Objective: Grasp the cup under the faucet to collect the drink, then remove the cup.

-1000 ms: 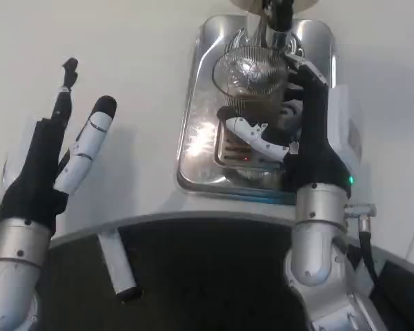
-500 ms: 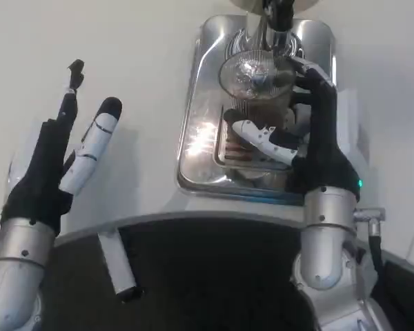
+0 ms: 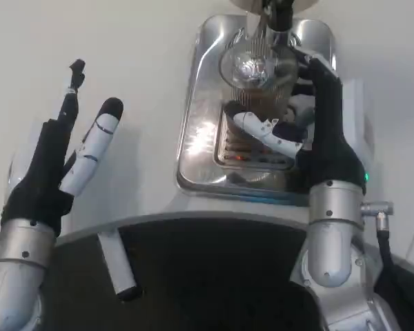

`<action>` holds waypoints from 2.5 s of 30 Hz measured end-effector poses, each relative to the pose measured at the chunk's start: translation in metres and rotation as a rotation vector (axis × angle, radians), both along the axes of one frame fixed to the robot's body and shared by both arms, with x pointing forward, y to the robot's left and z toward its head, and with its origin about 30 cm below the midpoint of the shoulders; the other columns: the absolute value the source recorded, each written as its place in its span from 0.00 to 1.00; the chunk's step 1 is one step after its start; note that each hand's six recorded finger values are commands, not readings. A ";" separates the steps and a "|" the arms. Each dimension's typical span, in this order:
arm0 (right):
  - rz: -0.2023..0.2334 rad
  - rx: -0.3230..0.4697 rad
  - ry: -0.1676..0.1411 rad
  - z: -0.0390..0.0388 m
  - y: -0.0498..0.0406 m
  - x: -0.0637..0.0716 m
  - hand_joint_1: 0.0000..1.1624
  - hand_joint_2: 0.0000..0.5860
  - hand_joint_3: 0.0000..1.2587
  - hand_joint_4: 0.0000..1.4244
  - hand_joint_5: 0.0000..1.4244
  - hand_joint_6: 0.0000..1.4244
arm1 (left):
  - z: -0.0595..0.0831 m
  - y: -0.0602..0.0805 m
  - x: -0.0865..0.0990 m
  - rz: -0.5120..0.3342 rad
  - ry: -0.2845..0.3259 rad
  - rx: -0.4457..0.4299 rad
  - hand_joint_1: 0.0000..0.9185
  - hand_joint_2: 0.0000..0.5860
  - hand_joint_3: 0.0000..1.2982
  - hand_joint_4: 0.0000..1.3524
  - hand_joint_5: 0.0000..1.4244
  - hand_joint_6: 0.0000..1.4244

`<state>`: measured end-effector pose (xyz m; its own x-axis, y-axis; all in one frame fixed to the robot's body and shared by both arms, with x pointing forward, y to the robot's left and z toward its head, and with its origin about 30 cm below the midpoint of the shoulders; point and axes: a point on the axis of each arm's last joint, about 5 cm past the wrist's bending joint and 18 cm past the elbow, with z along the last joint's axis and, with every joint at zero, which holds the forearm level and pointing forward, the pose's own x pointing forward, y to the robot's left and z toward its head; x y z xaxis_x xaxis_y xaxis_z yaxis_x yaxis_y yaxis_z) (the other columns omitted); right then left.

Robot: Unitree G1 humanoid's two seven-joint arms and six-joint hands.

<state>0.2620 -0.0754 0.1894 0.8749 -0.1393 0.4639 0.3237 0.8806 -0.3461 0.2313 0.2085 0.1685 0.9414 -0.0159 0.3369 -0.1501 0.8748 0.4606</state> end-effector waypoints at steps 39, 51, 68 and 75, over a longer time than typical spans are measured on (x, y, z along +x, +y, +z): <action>0.240 -0.078 0.069 -0.0002 -0.0327 -0.052 1.00 0.43 0.63 0.56 0.59 0.78 | 0.015 0.020 -0.020 0.057 0.058 0.935 0.00 0.20 0.00 0.00 0.00 0.00; 0.294 -0.123 0.055 0.0084 -0.0498 -0.078 1.00 0.41 0.64 0.56 0.59 0.78 | 0.023 0.017 -0.034 0.007 -0.039 0.988 0.00 0.19 0.00 0.00 0.00 0.00; 0.367 -0.159 0.047 0.0247 -0.0698 -0.116 1.00 0.41 0.63 0.57 0.59 0.77 | 0.025 0.016 -0.061 -0.079 -0.108 1.012 0.00 0.18 0.00 0.00 0.00 0.00; 0.387 -0.187 0.033 0.0312 -0.0737 -0.126 1.00 0.41 0.63 0.56 0.59 0.76 | 0.028 0.013 -0.065 -0.111 -0.117 1.022 0.00 0.18 0.00 0.00 0.00 0.00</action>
<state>0.1356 -0.1491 0.2206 0.8610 0.2856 0.4208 -0.0319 0.8562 -0.5157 0.1663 0.2213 0.1964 0.8793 -0.4306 0.2035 -0.1844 0.0861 0.9791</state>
